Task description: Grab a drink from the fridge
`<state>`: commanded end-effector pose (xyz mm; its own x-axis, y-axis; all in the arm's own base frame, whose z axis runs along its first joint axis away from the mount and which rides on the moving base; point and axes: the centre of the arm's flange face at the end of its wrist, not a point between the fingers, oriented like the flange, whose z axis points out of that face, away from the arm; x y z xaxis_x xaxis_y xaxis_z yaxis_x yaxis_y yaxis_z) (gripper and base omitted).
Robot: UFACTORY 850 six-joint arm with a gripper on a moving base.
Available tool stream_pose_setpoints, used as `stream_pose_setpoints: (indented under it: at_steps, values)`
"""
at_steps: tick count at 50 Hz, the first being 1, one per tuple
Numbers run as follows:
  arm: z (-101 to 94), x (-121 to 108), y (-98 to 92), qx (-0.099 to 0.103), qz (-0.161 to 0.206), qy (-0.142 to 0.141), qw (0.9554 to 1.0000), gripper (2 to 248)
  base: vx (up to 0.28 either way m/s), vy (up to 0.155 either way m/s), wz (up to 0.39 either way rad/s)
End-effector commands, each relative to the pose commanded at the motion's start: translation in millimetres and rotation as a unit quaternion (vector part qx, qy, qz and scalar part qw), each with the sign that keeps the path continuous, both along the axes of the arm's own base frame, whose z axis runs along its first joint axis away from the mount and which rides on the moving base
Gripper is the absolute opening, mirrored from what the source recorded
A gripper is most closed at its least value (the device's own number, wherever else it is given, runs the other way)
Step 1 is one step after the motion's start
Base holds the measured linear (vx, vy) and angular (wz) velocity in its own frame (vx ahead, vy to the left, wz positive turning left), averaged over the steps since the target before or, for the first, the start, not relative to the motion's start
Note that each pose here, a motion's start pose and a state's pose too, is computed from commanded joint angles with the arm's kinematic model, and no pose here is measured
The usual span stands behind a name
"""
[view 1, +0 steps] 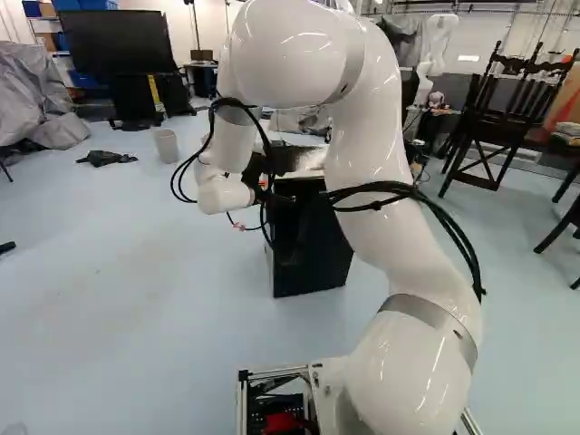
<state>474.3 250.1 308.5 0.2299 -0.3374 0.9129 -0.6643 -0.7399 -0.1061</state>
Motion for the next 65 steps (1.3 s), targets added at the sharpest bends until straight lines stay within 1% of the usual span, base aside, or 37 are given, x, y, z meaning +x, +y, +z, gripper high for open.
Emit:
stream_pose_setpoints:
  at_steps: [47,65]
  values:
    - [-1.1,10.4,-9.3,0.007,-0.027,0.0,0.9996,247,0.0,0.0,0.0]
    - [-1.3,17.0,-10.4,0.009,-0.031,-0.003,0.9995,247,0.0,0.0,0.0]
